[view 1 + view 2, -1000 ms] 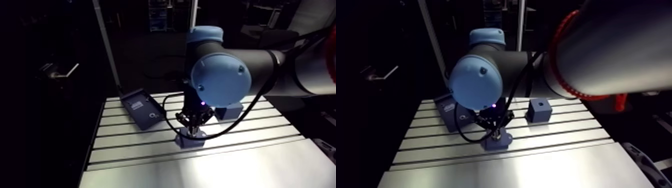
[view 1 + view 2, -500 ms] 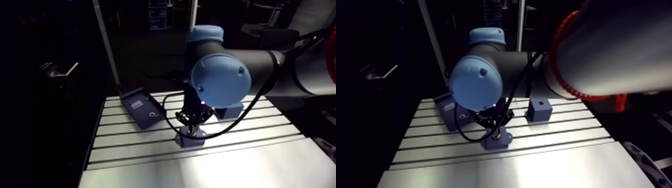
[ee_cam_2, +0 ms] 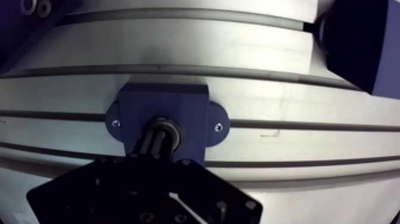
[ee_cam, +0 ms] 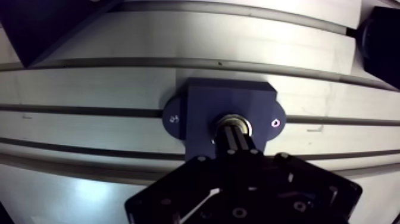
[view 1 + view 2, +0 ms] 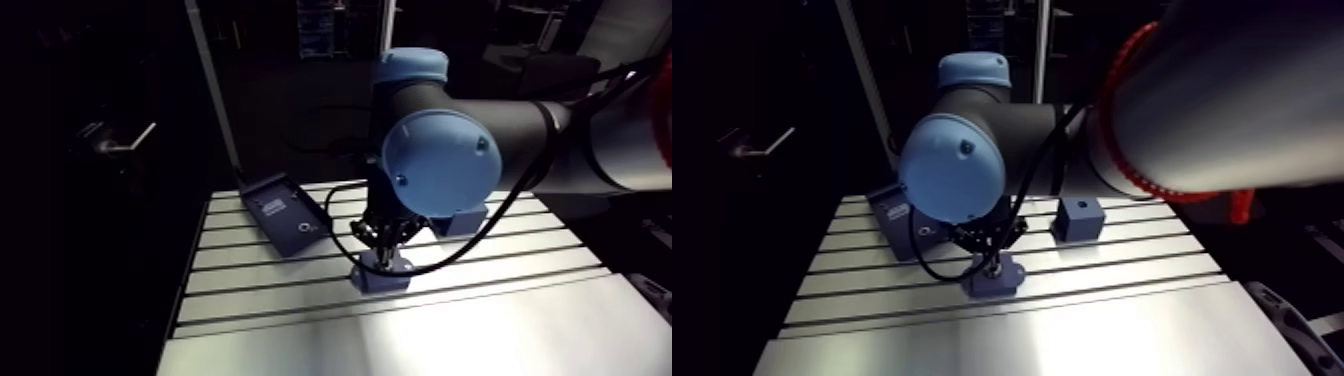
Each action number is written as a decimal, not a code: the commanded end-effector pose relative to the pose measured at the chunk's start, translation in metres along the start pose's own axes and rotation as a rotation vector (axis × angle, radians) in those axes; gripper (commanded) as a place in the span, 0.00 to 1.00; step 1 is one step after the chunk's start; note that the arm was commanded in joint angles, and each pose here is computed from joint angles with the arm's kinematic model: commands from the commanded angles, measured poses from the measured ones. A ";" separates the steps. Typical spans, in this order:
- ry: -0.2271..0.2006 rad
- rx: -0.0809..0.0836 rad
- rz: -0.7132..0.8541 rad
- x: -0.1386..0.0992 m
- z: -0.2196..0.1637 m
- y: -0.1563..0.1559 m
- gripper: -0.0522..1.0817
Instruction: Pick up the bearing and press it into the housing until flush.
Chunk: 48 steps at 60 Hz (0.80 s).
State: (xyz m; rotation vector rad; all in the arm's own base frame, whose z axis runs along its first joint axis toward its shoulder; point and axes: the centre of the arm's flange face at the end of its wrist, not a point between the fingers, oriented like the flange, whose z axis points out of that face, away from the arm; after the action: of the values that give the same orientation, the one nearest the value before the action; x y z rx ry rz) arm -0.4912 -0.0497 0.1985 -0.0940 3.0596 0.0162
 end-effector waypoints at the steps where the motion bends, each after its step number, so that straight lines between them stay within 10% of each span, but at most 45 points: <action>1: -0.001 0.000 0.000 0.000 0.001 0.000 0.99; 48: -0.010 0.000 0.001 -0.002 0.004 0.000 0.99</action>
State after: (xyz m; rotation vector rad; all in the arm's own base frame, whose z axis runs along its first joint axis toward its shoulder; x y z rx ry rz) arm -0.4887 -0.0494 0.1948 -0.0933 3.0505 0.0146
